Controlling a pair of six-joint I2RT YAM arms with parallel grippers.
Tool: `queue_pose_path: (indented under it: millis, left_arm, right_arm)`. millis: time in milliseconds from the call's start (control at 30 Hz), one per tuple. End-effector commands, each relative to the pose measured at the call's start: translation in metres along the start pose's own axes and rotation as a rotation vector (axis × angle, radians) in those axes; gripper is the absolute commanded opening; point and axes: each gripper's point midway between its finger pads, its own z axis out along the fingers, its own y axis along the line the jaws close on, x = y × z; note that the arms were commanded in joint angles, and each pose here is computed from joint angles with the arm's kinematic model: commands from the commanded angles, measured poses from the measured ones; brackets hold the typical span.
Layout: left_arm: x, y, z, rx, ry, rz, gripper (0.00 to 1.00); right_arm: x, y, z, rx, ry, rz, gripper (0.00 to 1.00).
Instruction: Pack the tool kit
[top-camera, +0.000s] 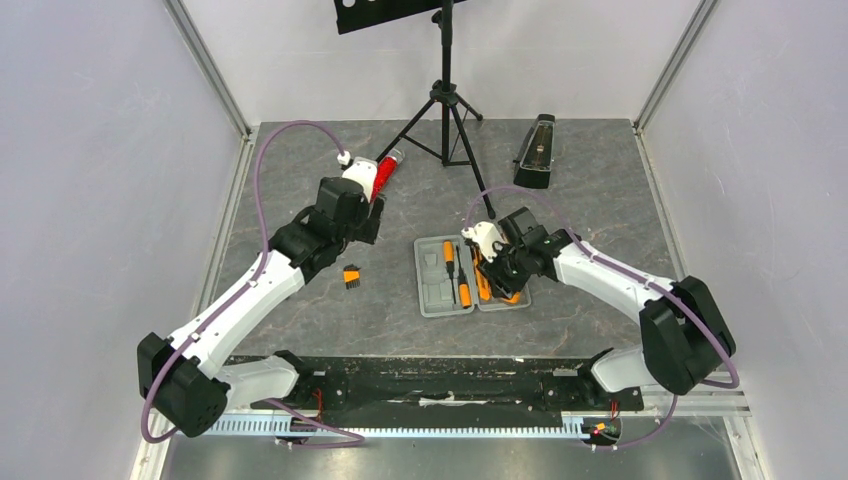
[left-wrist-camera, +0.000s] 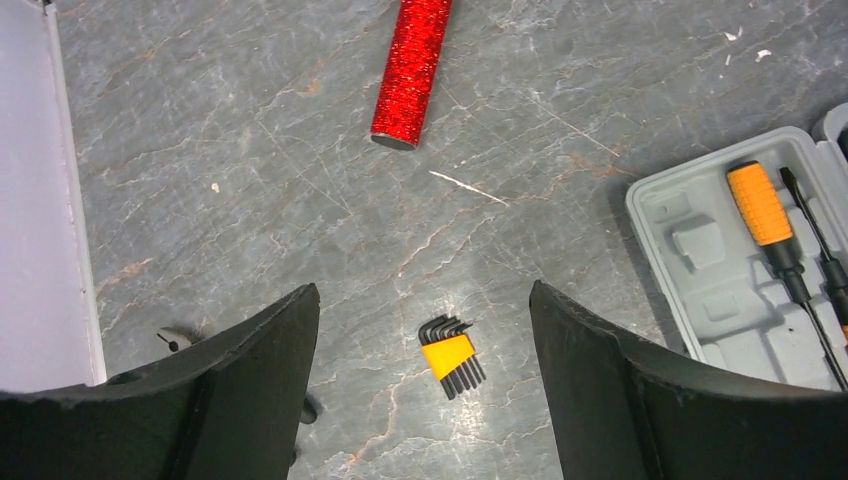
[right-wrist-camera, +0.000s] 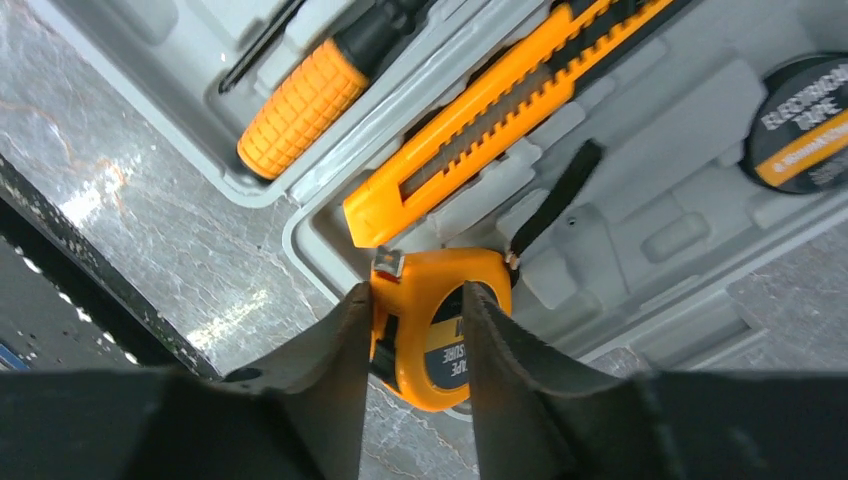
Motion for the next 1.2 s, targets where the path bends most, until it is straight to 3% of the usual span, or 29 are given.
queue_pose_path:
  millis: [0,133,333,667,1000,1167]
  left_arm:
    - [-0.015,0.016,-0.004,-0.058,-0.061,-0.002,0.83]
    - [-0.013,0.017,-0.002,-0.059,-0.056,-0.002,0.82]
    - [-0.012,0.018,-0.001,-0.063,-0.052,-0.004,0.82]
    - [-0.012,0.020,-0.002,-0.067,-0.055,-0.007,0.82]
    - [-0.014,0.022,-0.007,-0.067,-0.072,-0.016,0.82]
    - [-0.015,0.023,-0.008,-0.066,-0.076,-0.017,0.82]
  right_arm:
    - [-0.011,-0.005,-0.011,0.076,-0.010,0.111,0.34]
    - [-0.012,-0.014,-0.016,0.171,-0.016,0.179,0.22]
    - [-0.026,-0.020,-0.035,0.271,-0.073,0.196,0.15]
    - [-0.025,-0.086,-0.106,0.737,-0.093,0.281,0.10]
    - [0.040,-0.139,-0.085,0.967,0.020,0.401,0.07]
    - [0.054,-0.144,-0.062,0.935,0.055,0.391,0.09]
